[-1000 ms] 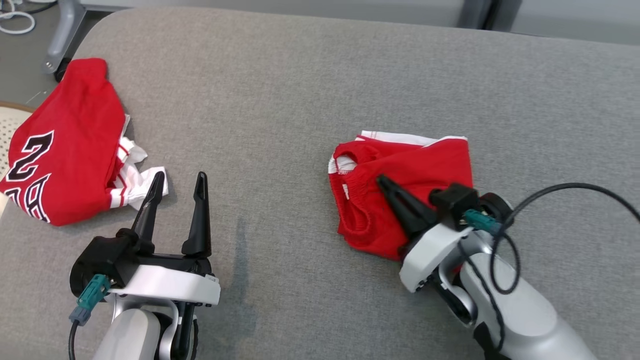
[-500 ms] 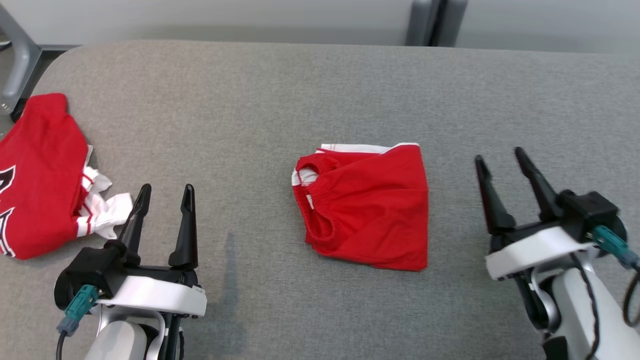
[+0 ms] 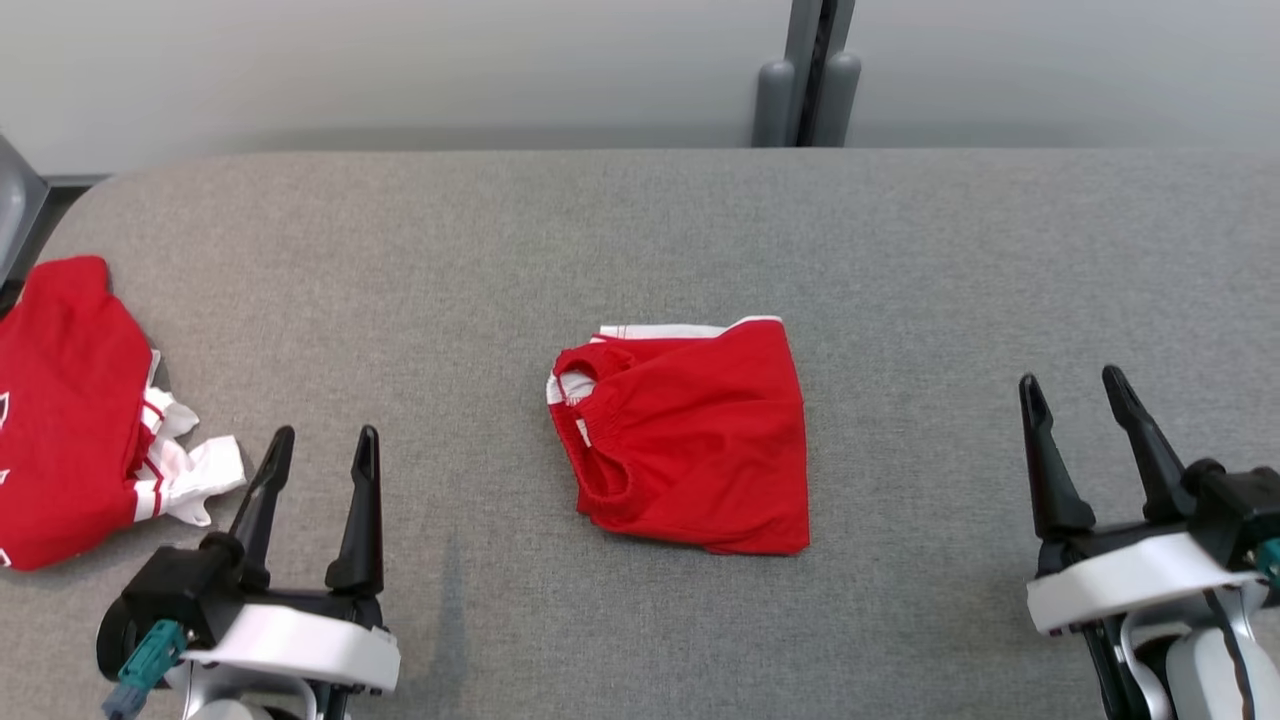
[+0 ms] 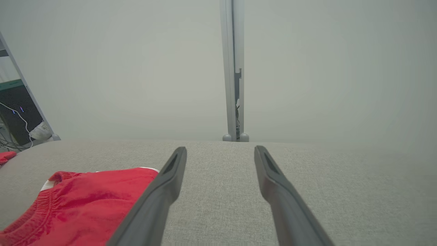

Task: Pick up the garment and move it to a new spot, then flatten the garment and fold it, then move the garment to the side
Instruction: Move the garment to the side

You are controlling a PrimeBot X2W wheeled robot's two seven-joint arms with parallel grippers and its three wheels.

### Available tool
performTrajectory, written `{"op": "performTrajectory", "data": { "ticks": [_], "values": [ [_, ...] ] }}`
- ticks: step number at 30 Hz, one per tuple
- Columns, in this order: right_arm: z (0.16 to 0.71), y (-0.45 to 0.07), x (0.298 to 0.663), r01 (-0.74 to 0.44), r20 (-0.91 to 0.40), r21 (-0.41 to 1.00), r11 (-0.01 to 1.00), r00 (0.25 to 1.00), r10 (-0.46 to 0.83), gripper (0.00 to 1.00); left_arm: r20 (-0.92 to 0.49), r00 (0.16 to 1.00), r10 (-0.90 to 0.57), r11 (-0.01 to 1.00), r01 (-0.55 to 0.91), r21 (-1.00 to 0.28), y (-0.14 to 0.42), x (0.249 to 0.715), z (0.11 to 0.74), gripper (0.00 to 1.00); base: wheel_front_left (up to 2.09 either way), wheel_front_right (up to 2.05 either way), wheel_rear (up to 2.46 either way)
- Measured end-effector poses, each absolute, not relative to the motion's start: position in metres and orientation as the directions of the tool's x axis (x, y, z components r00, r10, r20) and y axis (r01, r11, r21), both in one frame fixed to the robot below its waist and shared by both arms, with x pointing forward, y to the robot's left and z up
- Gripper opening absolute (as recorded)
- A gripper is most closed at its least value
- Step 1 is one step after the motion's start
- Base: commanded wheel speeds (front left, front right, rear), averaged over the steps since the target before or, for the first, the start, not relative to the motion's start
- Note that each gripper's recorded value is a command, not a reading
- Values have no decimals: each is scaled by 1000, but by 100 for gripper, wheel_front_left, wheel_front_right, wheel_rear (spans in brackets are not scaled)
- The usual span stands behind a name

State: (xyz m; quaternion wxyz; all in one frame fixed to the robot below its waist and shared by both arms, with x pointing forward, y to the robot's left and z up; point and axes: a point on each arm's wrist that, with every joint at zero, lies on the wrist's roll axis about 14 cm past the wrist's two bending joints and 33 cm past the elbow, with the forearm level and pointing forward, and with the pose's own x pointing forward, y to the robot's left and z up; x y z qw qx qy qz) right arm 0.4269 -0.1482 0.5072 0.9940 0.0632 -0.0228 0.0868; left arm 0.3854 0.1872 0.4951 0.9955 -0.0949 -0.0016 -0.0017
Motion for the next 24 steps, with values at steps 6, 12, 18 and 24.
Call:
{"op": "performTrajectory", "data": {
  "ticks": [6, 12, 18, 24],
  "values": [
    [513, -159, 401, -147, 44, 109, 983, 989, 143, 100, -1, 1000, -6, 982, 6, -190, 187, 367, 497, 100, 0, 0, 0],
    [520, -166, 379, -127, 40, 102, 987, 992, 123, 100, -1, 1000, 2, 982, -2, -191, 188, 347, 500, 100, 0, 0, 0],
    [523, -168, 366, -122, 37, 98, 988, 992, 119, 100, 3, 1000, -2, 985, 3, -174, 187, 335, 503, 100, 0, 0, 0],
    [525, -167, 359, -124, 30, 93, 988, 992, 121, 100, 15, 1000, -5, 987, 7, -163, 188, 330, 508, 100, 0, 0, 0]
  ]
}}
